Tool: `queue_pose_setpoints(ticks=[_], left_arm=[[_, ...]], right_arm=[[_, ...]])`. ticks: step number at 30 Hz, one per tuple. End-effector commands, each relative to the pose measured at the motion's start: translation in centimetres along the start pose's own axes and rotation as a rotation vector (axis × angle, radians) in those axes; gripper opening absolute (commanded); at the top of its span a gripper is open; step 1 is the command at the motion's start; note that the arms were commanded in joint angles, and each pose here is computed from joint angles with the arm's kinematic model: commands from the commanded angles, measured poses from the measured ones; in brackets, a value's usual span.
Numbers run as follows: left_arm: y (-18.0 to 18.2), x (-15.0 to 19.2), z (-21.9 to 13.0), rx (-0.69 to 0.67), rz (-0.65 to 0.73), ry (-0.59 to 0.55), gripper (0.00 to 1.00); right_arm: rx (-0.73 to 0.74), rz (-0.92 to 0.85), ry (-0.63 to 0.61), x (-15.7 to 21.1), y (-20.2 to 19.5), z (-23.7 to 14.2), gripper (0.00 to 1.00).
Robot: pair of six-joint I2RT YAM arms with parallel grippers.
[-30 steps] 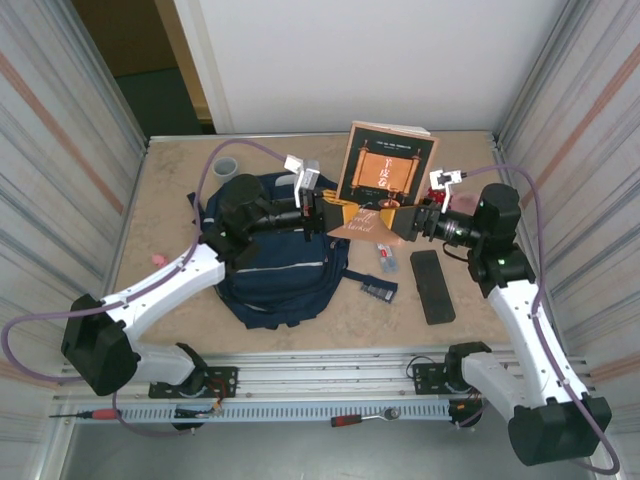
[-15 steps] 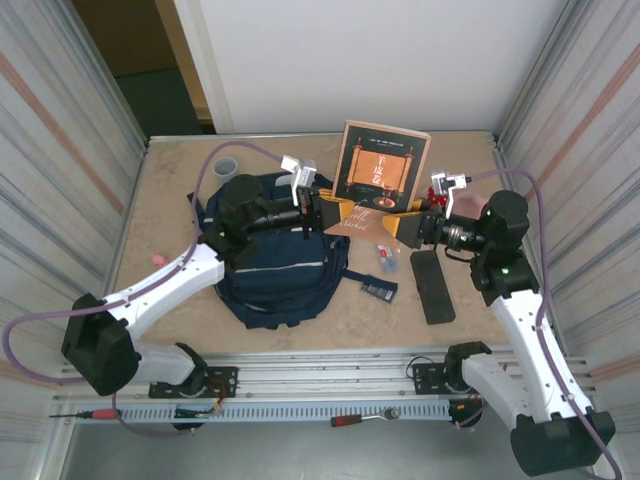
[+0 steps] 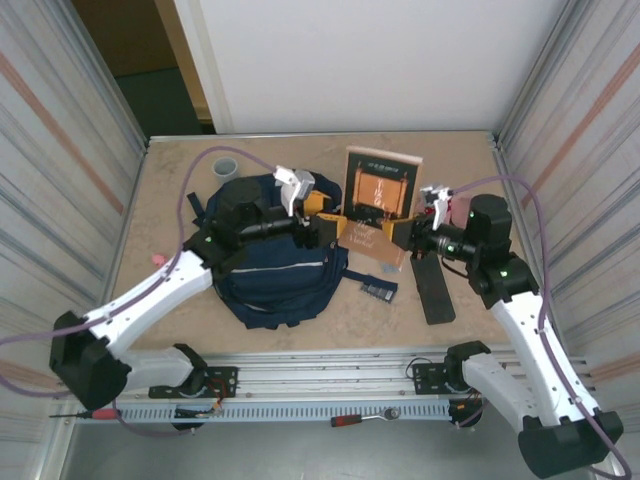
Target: Pack books, pencil case, and school supplies into a backpack
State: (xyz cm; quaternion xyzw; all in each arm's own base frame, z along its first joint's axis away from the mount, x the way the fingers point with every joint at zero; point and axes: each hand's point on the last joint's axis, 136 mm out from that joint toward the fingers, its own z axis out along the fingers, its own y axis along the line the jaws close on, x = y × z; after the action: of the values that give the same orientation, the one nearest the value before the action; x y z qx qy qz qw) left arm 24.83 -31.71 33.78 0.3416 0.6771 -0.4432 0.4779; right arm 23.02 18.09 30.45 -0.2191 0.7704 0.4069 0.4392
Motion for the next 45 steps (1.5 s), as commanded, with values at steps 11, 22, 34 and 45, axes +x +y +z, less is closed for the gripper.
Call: queue_pose_setpoints(ticks=[11, 22, 34, 45], left_arm=[[-2.8, 8.1, -7.8, 0.079, 0.739, 0.418, 0.89], [-4.2, 10.4, -2.7, 0.173, 0.738, 0.384, 0.87], [-4.9, 8.1, -1.3, 0.280, 0.535, 0.197, 0.03], [-2.5, 2.0, -7.8, 0.236, 0.325, -0.089, 0.00]], right_arm=[[0.165, -0.997, 0.367, 7.1, -1.5, -0.1, 0.00], [0.033, -1.127, 0.408, 8.5, 1.1, 1.9, 0.00], [0.029, -0.984, 0.285, 5.9, 2.2, 2.0, 0.39], [0.189, -0.269, -0.257, -0.3, -0.6, -3.9, 0.93]])
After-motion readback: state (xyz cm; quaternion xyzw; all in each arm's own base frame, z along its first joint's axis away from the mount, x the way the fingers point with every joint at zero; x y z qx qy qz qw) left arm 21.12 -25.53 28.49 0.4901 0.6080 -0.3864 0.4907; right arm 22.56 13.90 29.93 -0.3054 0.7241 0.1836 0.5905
